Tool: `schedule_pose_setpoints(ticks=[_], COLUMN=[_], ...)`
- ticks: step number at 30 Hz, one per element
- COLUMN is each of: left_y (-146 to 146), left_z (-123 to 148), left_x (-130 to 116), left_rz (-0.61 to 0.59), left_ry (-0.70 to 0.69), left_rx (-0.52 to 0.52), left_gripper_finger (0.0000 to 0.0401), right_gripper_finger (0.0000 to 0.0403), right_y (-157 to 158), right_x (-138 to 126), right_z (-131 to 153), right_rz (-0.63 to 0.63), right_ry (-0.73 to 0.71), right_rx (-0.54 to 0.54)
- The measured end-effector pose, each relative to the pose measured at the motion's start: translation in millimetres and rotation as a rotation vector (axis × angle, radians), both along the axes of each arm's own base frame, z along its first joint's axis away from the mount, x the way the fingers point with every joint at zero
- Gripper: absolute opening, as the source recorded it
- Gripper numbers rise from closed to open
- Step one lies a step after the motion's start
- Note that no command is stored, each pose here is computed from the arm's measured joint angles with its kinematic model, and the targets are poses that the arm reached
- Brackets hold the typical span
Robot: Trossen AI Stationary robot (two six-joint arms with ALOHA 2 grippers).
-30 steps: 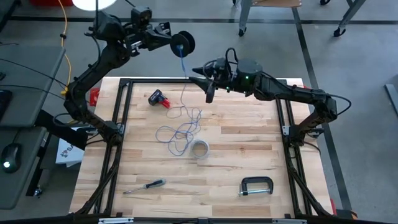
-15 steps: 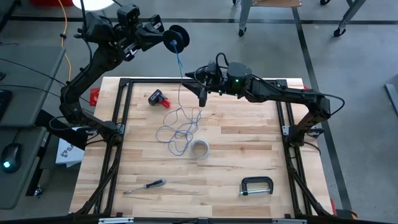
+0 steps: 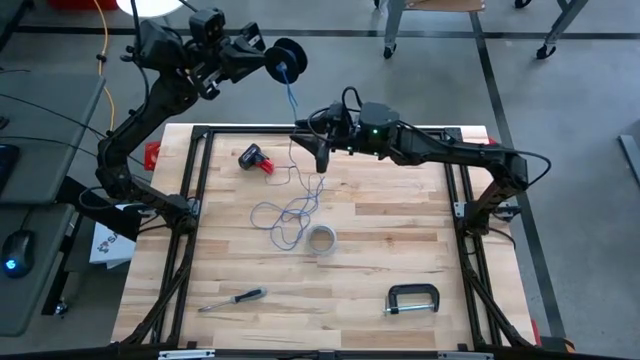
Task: Coil cords
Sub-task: Coil the blue wire on the spool
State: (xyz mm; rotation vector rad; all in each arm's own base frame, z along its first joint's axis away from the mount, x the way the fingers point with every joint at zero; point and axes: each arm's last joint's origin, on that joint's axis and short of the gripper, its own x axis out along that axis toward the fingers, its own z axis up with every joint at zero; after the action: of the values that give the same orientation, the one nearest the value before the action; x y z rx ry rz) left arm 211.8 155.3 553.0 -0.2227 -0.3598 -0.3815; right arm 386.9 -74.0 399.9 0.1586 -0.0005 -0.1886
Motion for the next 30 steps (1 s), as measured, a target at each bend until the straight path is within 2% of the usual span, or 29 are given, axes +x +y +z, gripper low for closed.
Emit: schedule_pose_setpoints(ticks=[15,18,21,26,30], left_y=[1.8,5.9,16.7,35.2,42.2], left_z=[-0.8,-2.6,-9.1,-24.0,-38.5], left_x=[-0.2,-1.7,-8.3,-32.5,-49.4], left_rz=[0.013,0.034,0.087,0.252,0.326], left_ry=[0.002,0.02,0.103,0.253,0.384], left_rx=[-0.002,-0.006,-0.072,-0.103,-0.17], left_gripper_finger=[0.0001,0.0001,0.0,0.0,0.0], right_gripper_finger=[0.0011,0.0004,0.0002,0.0001,0.0], right_y=[-0.1,3.0,9.4,20.5,27.9], right_x=[0.7,0.8,-3.6,-24.0,-41.2], right_z=[0.4,0.7,4.0,15.1,26.0], right_rz=[0.0,0.014,0.04,0.074,0.083], right_ry=[-0.009,-0.008,0.008,0.079,0.105], right_rx=[-0.007,-0.003,-0.003,0.01,-0.004])
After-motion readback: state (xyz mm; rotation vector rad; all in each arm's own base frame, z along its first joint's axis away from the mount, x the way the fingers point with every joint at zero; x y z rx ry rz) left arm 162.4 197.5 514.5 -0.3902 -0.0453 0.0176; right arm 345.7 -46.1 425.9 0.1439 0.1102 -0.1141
